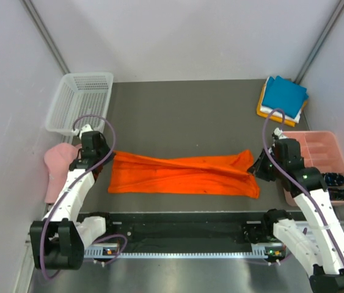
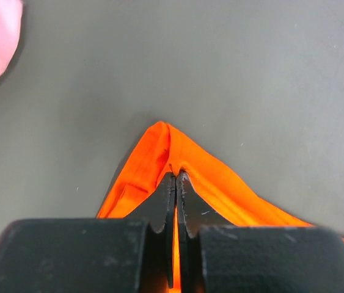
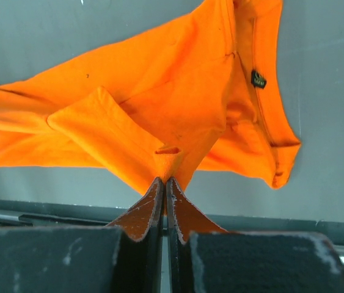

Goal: Fold and stack the t-shirts
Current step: Fold the other side of the tshirt into a rectangle

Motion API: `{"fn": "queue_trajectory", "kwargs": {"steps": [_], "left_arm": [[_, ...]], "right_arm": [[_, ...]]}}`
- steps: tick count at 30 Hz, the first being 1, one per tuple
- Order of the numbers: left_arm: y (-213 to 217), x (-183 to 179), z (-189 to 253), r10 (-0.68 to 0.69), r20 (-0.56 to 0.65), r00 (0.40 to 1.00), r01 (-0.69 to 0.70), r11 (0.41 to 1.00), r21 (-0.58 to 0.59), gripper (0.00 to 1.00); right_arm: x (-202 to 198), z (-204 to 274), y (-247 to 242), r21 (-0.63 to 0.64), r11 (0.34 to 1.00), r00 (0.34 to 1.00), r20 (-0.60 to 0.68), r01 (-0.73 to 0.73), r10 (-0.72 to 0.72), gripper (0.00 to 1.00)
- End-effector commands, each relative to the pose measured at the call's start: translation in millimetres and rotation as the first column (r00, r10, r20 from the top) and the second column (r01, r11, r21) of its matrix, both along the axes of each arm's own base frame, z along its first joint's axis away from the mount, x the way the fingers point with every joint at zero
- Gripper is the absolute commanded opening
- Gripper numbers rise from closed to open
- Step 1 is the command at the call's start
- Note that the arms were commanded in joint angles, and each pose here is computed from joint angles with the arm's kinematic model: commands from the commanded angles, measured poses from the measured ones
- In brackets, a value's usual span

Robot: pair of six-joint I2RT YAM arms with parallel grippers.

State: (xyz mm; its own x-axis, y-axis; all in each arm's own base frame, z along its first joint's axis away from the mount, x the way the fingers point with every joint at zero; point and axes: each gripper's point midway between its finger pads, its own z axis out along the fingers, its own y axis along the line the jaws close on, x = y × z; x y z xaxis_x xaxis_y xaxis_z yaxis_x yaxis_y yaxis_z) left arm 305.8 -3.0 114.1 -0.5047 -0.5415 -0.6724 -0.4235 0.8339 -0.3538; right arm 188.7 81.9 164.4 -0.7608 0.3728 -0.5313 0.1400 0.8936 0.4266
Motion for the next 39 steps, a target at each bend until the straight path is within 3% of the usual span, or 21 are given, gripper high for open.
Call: {"fn": "queue_trajectory", "kwargs": {"steps": [1, 17, 39], "left_arm": [[2.8, -10.6, -0.8, 0.043, 0.002, 0.999, -0.042, 0.999, -0.011, 0.00], [-13.6, -44.3, -24.3, 0.035, -0.063, 0.997, -0.043, 0.992, -0.120, 0.00], [-1.9, -76.1, -15.8, 0.215, -0.059, 0.975, -0.222, 0.960, -0.171, 0.00]], "right_arm": [[-15.5, -6.0, 0.8, 0.022, 1.000, 0.999, -0.037, 0.013, -0.012, 0.00], [-24.9, -30.0, -2.7, 0.046, 0.992, 0.988, -0.113, 0.114, -0.108, 0.00], [-27.2, -37.1, -7.2, 0.024, 0.990, 0.982, -0.135, 0.138, -0.134, 0.00]]}}
